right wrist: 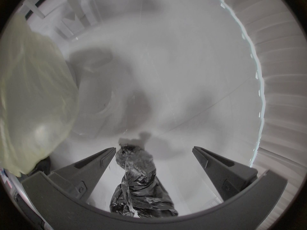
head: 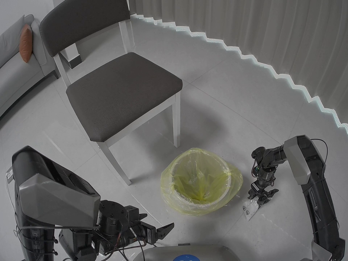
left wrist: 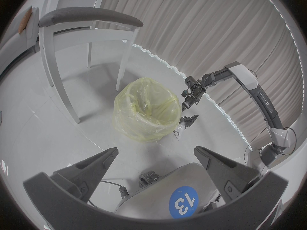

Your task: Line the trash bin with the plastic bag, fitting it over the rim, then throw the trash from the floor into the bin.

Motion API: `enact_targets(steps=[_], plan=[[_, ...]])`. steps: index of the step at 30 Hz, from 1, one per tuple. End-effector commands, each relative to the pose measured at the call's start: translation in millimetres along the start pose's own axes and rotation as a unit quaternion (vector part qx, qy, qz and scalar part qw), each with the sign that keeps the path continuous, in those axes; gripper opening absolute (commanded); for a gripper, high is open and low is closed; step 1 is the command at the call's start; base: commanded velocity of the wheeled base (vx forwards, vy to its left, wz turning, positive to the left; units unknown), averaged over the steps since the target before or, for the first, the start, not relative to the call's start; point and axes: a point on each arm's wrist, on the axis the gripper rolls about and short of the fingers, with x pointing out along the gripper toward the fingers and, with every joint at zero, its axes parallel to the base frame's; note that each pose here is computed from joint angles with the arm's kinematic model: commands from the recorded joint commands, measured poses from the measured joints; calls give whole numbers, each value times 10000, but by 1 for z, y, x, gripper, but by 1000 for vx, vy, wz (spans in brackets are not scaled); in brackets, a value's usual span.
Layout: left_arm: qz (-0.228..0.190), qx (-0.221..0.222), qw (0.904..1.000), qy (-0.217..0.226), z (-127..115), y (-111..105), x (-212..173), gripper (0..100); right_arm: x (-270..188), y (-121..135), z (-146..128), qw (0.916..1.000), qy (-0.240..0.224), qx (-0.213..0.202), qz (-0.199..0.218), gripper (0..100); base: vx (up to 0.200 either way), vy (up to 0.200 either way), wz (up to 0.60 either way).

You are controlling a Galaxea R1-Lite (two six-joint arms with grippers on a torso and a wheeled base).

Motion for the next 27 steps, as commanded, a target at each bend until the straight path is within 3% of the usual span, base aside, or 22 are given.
enact_targets(steps=[1, 20, 21, 27], plan=[[0, -3, 10000, 7, -2, 1, 3, 100, 10, 5, -7, 9996, 275, -70, 89, 100, 0, 0, 0], [-4, 3, 10000, -31, -1, 0, 3, 100, 26, 13, -16, 9980, 590, -102, 195, 100, 0, 0, 0], [-4, 3, 10000, -31, -1, 0, 3, 100, 26, 13, -16, 9980, 590, -102, 195, 0, 0, 0, 0], [-3, 7, 10000, -32, -1, 0, 3, 100, 26, 14, -16, 9981, 583, -100, 185, 0, 0, 0, 0]])
